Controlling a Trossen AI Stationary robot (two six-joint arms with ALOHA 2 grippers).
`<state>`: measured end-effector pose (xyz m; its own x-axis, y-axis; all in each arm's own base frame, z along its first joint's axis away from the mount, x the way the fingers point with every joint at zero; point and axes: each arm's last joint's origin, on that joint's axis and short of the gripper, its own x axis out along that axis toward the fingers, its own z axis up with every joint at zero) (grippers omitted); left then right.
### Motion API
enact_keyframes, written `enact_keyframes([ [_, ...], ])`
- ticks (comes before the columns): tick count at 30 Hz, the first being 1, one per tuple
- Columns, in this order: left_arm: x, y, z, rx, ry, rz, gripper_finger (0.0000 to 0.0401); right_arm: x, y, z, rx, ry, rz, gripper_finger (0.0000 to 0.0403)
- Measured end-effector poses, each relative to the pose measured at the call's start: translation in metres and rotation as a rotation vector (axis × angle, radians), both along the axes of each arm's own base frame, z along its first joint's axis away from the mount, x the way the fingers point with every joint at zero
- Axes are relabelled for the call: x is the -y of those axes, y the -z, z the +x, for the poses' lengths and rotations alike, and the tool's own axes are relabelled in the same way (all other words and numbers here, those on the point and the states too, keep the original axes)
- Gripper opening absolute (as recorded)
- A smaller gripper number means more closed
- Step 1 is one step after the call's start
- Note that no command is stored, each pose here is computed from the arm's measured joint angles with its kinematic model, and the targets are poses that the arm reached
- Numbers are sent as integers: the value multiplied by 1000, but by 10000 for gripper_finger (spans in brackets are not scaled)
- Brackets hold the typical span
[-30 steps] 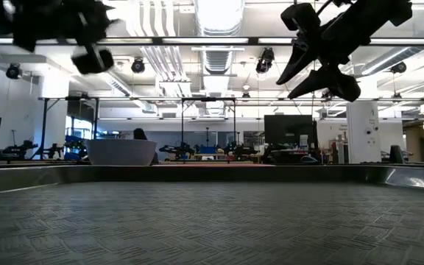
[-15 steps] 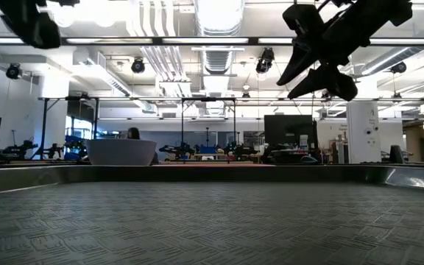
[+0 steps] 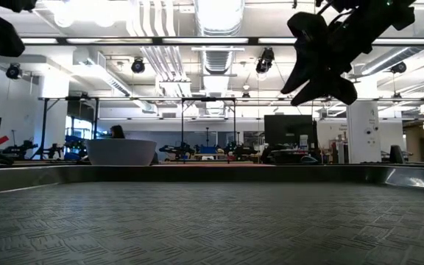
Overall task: Set up tray
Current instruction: Put the light purple cup on the black serving tray
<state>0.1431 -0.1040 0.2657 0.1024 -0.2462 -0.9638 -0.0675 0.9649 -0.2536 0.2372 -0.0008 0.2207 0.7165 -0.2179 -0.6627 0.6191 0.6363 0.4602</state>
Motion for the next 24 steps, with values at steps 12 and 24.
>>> enact_keyframes([
  [12, 13, 8, 8, 28, -34, -44, 265, 7, 9, -4, -33, 18, -13, 139],
  [24, 16, 45, 7, -41, -16, -57, 264, 8, 11, -5, -41, 22, -11, 139],
])
